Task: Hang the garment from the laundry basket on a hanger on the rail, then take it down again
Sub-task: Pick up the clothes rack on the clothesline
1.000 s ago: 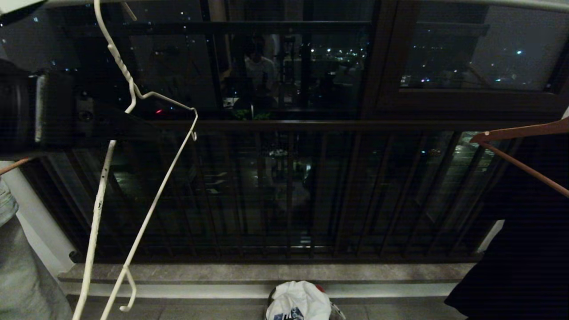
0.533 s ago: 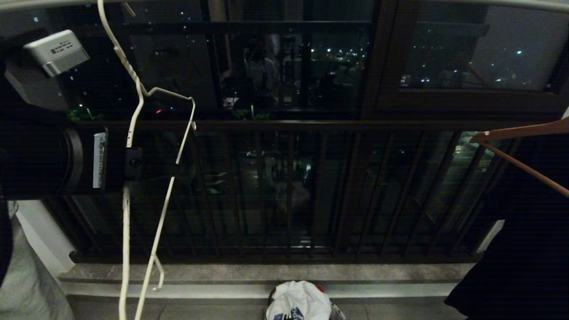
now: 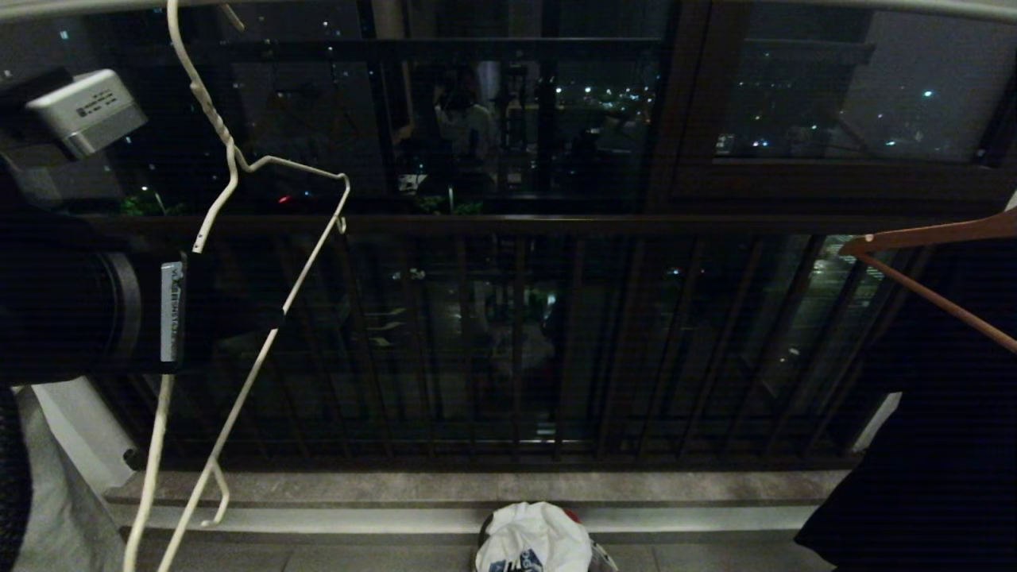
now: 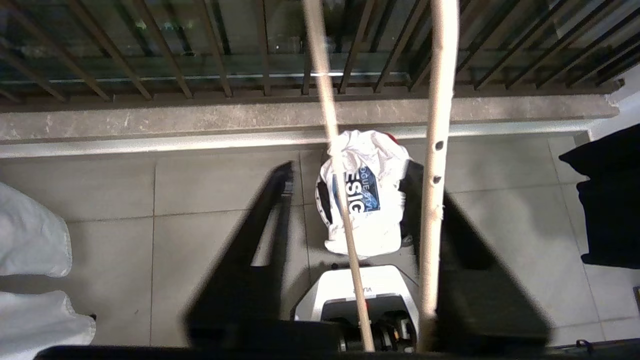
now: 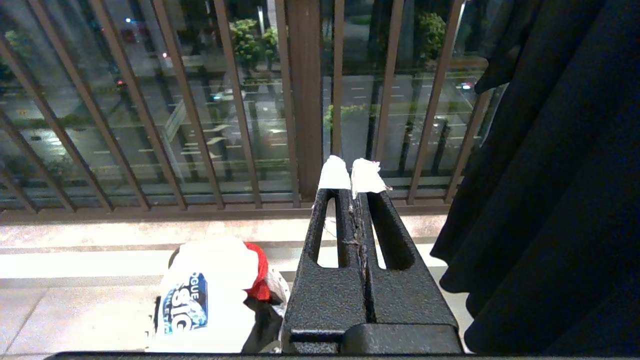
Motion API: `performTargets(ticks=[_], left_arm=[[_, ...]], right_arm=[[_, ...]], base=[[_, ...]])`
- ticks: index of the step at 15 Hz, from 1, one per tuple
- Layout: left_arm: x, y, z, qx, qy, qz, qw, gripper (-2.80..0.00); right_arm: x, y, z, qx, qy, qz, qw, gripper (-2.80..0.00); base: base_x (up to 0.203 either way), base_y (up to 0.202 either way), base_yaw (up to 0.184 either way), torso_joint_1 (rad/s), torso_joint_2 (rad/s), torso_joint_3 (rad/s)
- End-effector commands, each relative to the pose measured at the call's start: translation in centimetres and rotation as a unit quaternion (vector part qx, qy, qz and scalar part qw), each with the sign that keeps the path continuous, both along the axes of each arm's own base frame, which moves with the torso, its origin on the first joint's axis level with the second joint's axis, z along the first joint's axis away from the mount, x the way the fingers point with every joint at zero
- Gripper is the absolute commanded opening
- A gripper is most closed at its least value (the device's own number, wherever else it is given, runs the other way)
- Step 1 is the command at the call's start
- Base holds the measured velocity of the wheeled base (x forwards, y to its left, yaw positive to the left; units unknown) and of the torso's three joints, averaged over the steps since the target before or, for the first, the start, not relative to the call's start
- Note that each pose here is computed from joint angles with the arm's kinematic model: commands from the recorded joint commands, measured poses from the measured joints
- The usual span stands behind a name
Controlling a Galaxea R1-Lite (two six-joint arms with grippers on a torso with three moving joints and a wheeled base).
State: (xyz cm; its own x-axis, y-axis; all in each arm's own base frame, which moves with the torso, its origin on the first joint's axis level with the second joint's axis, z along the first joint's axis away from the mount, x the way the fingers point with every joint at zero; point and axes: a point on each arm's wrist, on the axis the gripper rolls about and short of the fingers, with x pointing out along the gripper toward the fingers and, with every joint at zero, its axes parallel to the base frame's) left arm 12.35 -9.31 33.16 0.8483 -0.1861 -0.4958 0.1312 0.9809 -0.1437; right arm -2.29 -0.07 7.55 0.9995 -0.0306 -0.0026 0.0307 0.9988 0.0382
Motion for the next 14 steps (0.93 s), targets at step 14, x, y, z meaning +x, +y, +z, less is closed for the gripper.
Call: performTargets(ticks=[14], left_arm=[[-5.5, 4.7, 2.3, -0.065, -0.075, -0.010, 0.9950, -2.80]], right_arm=[[0.0, 0.0, 0.0, 0.000, 0.001, 0.000, 1.000, -2.80]], base=[[0.000, 0.000, 0.000, 0.000, 0.00, 0.000]])
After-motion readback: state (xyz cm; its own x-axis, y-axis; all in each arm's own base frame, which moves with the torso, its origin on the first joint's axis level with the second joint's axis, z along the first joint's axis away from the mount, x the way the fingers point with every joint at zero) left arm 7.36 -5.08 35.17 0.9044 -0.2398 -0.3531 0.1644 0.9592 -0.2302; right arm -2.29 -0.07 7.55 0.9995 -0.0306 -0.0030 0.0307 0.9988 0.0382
